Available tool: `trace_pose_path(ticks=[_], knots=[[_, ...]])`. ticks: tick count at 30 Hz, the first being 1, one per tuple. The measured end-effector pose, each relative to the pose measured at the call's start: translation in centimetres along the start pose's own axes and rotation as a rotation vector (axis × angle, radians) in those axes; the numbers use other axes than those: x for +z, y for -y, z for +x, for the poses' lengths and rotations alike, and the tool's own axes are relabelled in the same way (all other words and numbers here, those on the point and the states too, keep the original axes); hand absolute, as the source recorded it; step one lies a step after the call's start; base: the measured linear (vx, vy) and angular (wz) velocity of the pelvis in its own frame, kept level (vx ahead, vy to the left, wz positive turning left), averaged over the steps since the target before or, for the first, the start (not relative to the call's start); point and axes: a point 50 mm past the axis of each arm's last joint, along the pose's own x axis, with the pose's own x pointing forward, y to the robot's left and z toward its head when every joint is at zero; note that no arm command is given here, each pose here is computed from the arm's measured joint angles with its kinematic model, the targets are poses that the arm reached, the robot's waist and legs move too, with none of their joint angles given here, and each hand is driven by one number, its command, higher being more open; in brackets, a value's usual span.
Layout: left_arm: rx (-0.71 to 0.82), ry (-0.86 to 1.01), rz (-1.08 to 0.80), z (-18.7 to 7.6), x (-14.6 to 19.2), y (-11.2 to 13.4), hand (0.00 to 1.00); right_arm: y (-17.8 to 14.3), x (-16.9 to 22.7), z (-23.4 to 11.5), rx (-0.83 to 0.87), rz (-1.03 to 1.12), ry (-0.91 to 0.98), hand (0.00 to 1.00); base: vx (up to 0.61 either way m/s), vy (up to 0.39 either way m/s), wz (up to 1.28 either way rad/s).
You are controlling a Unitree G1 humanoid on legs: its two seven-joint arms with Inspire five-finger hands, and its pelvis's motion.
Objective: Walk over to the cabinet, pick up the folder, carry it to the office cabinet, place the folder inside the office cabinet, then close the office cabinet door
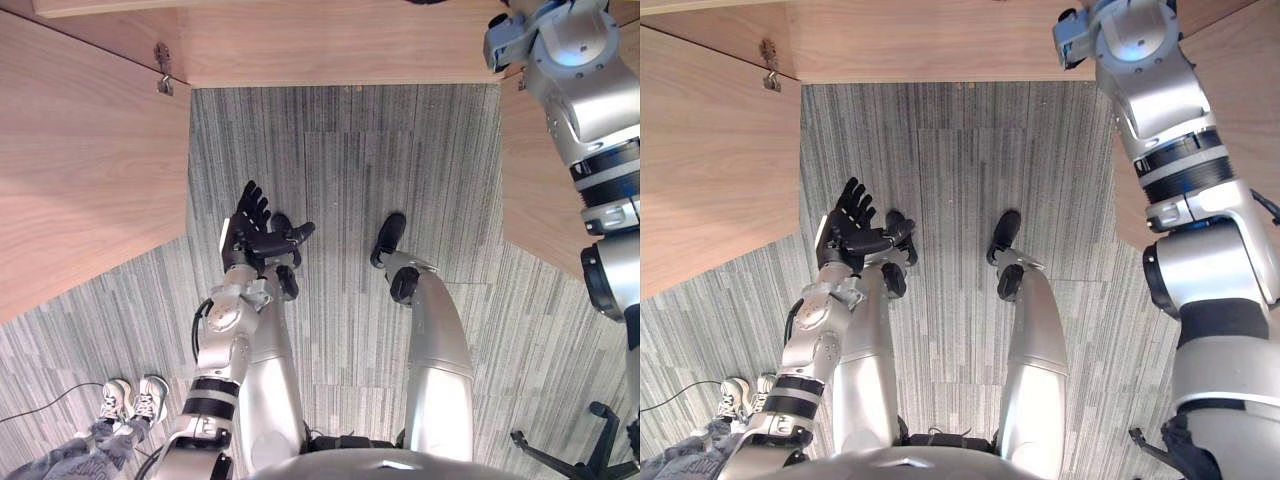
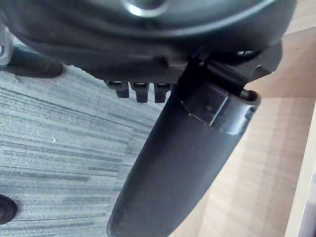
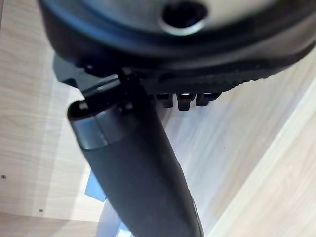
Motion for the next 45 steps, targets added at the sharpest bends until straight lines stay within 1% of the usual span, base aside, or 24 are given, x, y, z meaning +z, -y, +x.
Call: trace_pose_path(ticks=[4, 9, 14, 16, 22, 23, 25, 27, 30, 33, 37, 45], knots=[[0.02, 0.003, 0.009, 0.1, 0.1, -0.5, 1.0, -0.7, -0.7, -1.5, 0.075, -0.068, 0.013, 1.0, -0.01, 0.063, -0.02], [0.018, 0.008, 0.039, 0.1, 0.2, -0.6, 1.0, -1.6, -1.1, -2.9, 0.136, -0.108, 0.038, 1.0, 0.0, 0.048, 0.0], [0.02, 0.009, 0.039, 0.1, 0.2, -0.7, 1.0, -3.1, -1.7, -4.9, 0.241, -0.087, 0.063, 1.0, 0.0, 0.05, -0.01], [0.025, 0.01, 0.043, 0.0, 0.2, -0.9, 1.0, -3.2, -2.1, -5.5, 0.268, -0.033, 0.052, 1.0, 0.0, 0.061, -0.04], [0.034, 0.011, 0.046, -0.1, 0.0, -0.9, 1.0, -2.5, -3.0, -6.6, 0.249, 0.067, 0.029, 1.0, 0.03, 0.058, 0.0], [0.038, 0.011, 0.037, -0.2, 0.0, -0.8, 1.0, -2.3, -3.1, -6.9, 0.223, 0.089, 0.031, 0.0, 0.04, 0.077, 0.01], [0.04, 0.009, 0.034, -0.2, -0.1, -0.7, 1.0, -2.2, -3.5, -7.4, 0.166, 0.15, 0.036, 0.0, 0.03, 0.074, 0.01], [0.052, 0.009, 0.022, -0.2, -0.2, -0.6, 1.0, -2.3, -3.5, -7.6, 0.047, 0.245, 0.054, 0.0, 0.04, 0.088, 0.01], [0.077, 0.008, 0.006, -0.3, -0.5, -0.3, 1.0, -1.9, -2.9, -7.4, -0.101, 0.269, 0.092, 0.0, 0.02, 0.065, 0.01], [0.1, -0.003, 0.003, -0.3, -0.9, -0.2, 1.0, -1.4, -1.7, -7.4, -0.213, 0.226, 0.149, 0.0, 0.01, 0.067, -0.01], [0.118, -0.014, -0.001, -0.4, -1.2, -0.2, 1.0, -1.0, -0.7, -7.3, -0.312, 0.117, 0.194, 0.0, 0.0, 0.065, 0.0], [0.14, -0.009, 0.021, -0.3, -1.1, -0.5, 1.0, -2.1, -0.8, -7.0, -0.386, -0.023, 0.183, 0.0, 0.02, 0.049, 0.0]])
